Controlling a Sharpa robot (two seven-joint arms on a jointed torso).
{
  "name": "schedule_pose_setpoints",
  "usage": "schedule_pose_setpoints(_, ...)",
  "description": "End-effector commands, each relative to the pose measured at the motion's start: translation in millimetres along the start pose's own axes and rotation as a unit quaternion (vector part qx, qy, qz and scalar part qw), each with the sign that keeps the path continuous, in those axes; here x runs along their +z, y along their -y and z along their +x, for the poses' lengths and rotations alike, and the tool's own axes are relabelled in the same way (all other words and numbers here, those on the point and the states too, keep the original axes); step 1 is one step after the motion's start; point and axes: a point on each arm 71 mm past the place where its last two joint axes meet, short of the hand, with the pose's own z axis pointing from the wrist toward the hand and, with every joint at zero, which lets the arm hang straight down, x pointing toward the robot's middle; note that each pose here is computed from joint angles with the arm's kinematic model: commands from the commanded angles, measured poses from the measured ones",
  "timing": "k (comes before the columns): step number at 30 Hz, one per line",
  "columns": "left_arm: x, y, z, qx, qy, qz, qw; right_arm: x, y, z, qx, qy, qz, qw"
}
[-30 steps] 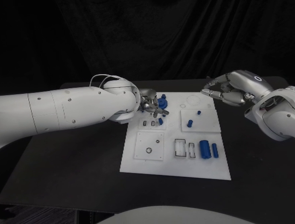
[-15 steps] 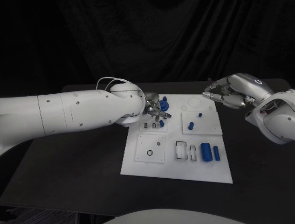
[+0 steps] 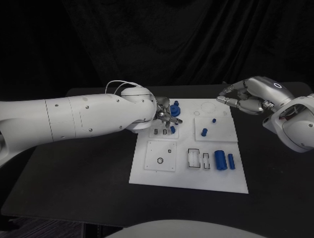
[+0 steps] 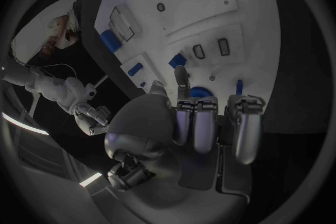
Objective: Assemble the parts on the task board
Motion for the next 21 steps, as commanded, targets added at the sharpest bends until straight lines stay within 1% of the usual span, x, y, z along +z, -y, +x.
schedule_pose_setpoints(1, 0.6, 0.6, 1.1, 0.002, 0.002, -0.002, 1.000, -0.2, -1, -0.6, -0.001, 0.008, 0.000, 1.000)
schedule_pose_setpoints(13, 4.2, 1.8, 5.2, 0.002, -0.003, 0.001, 1.000, -0.3, -1, -0.6, -0.002, 0.007, 0.000, 1.000)
schedule_pose_setpoints(21, 7.5, 2.1, 13.0, -0.001, -0.008, 0.004, 1.000, -0.1, -1, -0.5, -0.003, 0.008, -0.001, 1.000)
